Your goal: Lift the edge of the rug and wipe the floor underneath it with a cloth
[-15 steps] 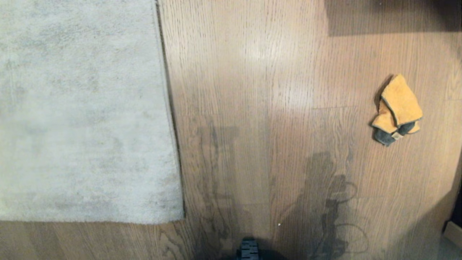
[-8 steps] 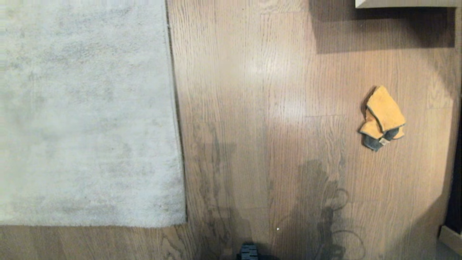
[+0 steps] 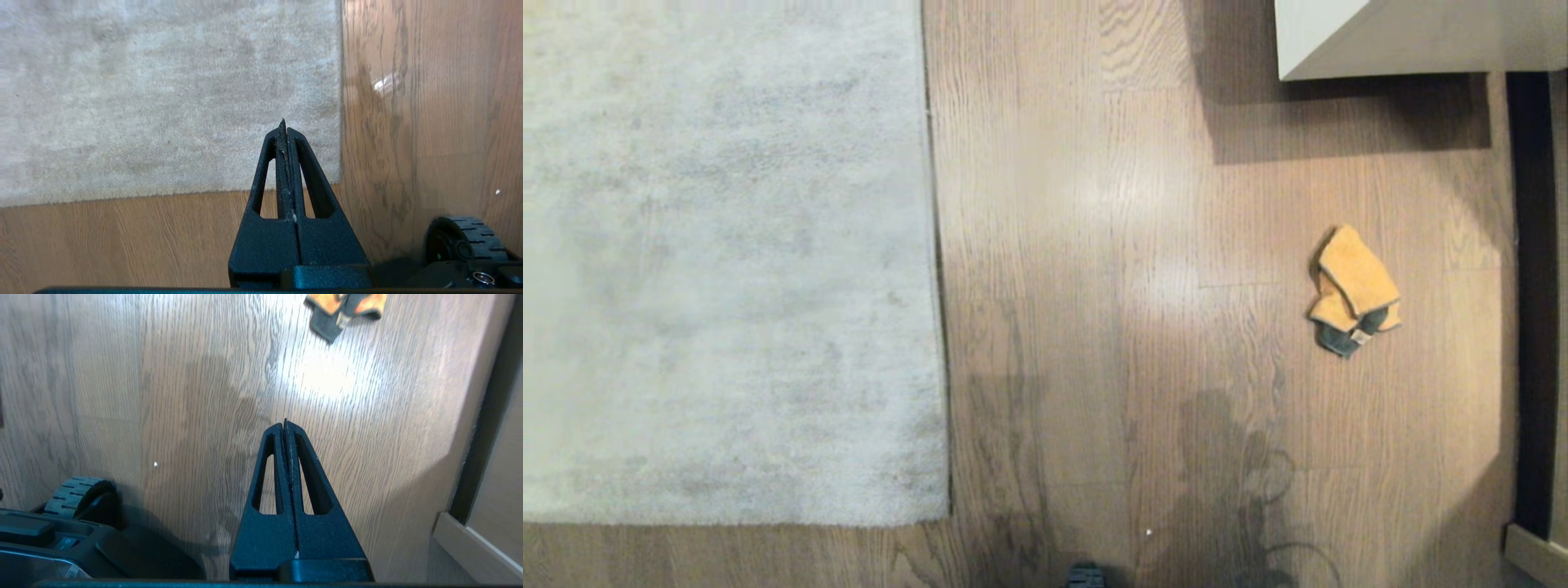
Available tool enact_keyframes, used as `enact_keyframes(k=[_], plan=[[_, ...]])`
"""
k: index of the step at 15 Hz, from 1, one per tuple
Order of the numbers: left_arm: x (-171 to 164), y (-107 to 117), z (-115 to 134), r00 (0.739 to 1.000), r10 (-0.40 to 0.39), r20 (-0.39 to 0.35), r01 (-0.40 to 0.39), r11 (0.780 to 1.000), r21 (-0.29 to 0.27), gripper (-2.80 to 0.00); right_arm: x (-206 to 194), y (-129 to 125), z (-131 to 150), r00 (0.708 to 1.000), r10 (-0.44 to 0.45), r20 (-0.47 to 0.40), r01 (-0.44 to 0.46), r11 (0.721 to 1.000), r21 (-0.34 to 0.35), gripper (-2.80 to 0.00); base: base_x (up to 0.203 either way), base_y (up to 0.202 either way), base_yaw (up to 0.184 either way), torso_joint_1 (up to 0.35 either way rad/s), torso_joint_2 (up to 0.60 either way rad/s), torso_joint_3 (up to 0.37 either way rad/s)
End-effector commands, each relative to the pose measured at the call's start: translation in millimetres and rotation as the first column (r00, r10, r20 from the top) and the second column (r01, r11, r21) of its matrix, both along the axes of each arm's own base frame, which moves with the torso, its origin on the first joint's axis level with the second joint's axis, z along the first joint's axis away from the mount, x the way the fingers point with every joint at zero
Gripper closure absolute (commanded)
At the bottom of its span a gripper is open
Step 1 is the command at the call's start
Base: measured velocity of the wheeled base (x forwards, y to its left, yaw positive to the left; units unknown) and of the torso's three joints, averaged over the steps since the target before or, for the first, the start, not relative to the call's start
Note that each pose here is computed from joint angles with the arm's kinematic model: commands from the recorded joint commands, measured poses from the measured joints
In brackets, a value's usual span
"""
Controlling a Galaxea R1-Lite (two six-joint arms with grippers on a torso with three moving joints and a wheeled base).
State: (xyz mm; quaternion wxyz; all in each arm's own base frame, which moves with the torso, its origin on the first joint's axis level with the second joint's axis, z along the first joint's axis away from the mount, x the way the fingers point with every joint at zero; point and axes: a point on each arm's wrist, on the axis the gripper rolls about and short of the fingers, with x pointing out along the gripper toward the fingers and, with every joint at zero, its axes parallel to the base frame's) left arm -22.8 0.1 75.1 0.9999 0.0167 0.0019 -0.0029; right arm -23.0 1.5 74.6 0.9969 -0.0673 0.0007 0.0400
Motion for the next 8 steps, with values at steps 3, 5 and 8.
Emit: enact_keyframes(k=[3, 5, 8], plan=[[0.0, 0.0, 0.0, 1.0, 0.0, 0.001, 0.0, 1.0, 0.0, 0.0, 0.1, 0.0, 0.1, 1.0, 0.002, -0.001, -0.002, 1.0, -0.001, 0.0, 0.0, 0.0, 0.0, 0.002, 0.0, 0.2], [0.0, 0.0, 0.0, 1.0, 0.0, 0.001, 0.0, 1.0, 0.0, 0.0, 0.1, 0.0, 0.1, 1.0, 0.002, -0.001, -0.002, 1.0, -0.001, 0.0, 0.0, 0.0, 0.0, 0.003, 0.0, 0.204], [0.0, 0.0, 0.0, 1.0, 0.0, 0.001, 0.0, 1.0, 0.0, 0.0, 0.1, 0.0, 0.1, 1.0, 0.002, -0.001, -0.002, 1.0, -0.001, 0.0, 0.0, 0.0, 0.0, 0.001, 0.0, 0.196]])
